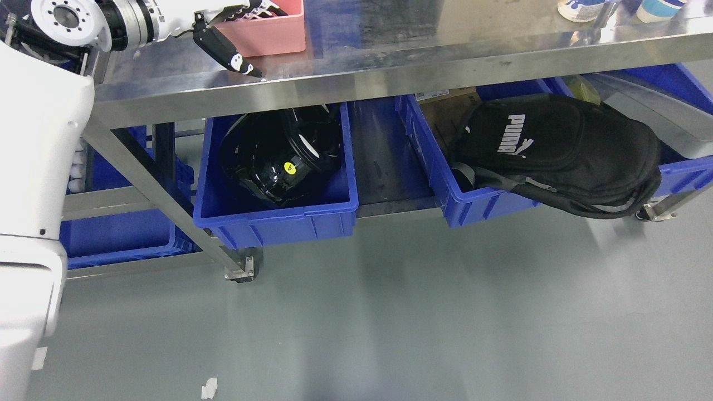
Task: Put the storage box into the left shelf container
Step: 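Grasp the pink box with the left hand on the shelf top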
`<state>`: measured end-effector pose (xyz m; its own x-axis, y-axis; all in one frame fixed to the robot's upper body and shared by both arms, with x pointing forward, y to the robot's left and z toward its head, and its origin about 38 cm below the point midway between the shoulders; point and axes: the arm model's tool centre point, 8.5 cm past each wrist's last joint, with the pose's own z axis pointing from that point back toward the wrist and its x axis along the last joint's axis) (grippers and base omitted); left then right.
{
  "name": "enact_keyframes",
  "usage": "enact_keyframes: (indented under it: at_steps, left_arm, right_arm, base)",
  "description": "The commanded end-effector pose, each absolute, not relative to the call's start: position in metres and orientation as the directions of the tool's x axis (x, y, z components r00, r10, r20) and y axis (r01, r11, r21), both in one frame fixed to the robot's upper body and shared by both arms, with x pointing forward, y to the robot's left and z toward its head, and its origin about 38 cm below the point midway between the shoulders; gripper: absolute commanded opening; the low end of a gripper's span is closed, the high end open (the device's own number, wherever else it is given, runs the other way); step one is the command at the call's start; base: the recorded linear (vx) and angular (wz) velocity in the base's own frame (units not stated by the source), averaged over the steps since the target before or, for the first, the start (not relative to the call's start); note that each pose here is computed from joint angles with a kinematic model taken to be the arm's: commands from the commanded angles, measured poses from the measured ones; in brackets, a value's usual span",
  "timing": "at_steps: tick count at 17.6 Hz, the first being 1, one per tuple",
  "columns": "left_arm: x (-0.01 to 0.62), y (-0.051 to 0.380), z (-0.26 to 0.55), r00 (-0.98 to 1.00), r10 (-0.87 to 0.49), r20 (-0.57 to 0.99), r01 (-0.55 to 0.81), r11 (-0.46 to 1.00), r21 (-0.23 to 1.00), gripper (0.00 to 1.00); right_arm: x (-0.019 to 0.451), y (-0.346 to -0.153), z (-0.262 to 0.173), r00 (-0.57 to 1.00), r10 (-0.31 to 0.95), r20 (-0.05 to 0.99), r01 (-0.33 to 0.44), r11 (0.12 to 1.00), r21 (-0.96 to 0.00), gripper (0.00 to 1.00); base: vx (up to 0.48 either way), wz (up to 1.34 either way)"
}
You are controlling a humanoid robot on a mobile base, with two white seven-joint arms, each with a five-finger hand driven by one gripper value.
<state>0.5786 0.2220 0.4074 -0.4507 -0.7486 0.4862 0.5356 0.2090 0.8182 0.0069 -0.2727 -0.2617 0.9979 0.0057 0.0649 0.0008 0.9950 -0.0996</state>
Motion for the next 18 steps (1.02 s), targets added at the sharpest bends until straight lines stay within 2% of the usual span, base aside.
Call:
enact_keyframes:
  at_steps: [1, 3, 6, 9, 12, 13, 15, 18]
  left_arm:
    - [0.588, 0.195, 0.386, -0.425, -0.698, 0.576, 0.615, 0.244, 0.750, 0.53]
    - [0.587, 0.200, 0.388, -0.426, -0.666, 0.612, 0.617, 0.282, 0.735, 0.35]
    - [0.585, 0.208, 0.400, -0.490, -0.595, 0.637, 0.588, 0.314, 0.746, 0.02]
    - [0.583, 0.209, 0.423, -0.581, -0.451, 0.678, 0.524, 0.431, 0.735, 0.00]
    - [0.579, 0.200, 0.435, -0.661, -0.225, 0.716, 0.490, 0.593, 0.639, 0.00]
    - [0.578, 0.210, 0.428, -0.684, -0.178, 0.708, 0.466, 0.640, 0.611, 0.00]
    - [0.573, 0.227, 0.416, -0.730, -0.145, 0.668, 0.412, 0.687, 0.599, 0.00]
    - [0.570, 0.237, 0.396, -0.731, -0.054, 0.680, 0.405, 0.768, 0.497, 0.00]
  right_arm:
    - [0.017, -0.284, -0.261, 0.996, 0.005, 0.088, 0.006, 0.993, -0.118, 1.00]
    - [0.017, -0.284, -0.261, 0.996, 0.005, 0.088, 0.006, 0.993, -0.117, 1.00]
    - [0.017, -0.284, -0.261, 0.996, 0.005, 0.088, 0.006, 0.993, -0.118, 1.00]
    - [0.017, -0.284, -0.261, 0.996, 0.005, 0.088, 0.006, 0.993, -0.118, 1.00]
    - [0.017, -0.284, -0.261, 0.996, 0.005, 0.088, 0.006, 0.993, -0.118, 1.00]
    - [0.017, -0.284, -0.261, 0.996, 0.005, 0.088, 0.006, 0.993, -0.118, 1.00]
    - [0.017, -0.284, -0.261, 0.996, 0.005, 0.088, 0.006, 0.993, -0.117, 1.00]
    - [0.017, -0.284, -0.261, 0.996, 0.005, 0.088, 0.006, 0.993, -0.117, 1.00]
  base:
    - [0.000, 0.00]
    - [0.000, 0.00]
    - [0.000, 0.02]
    - [0.000, 0.01]
    - [0.003, -0.01]
    - [0.000, 0.00]
    - [-0.003, -0.01]
    - [-0.002, -0.02]
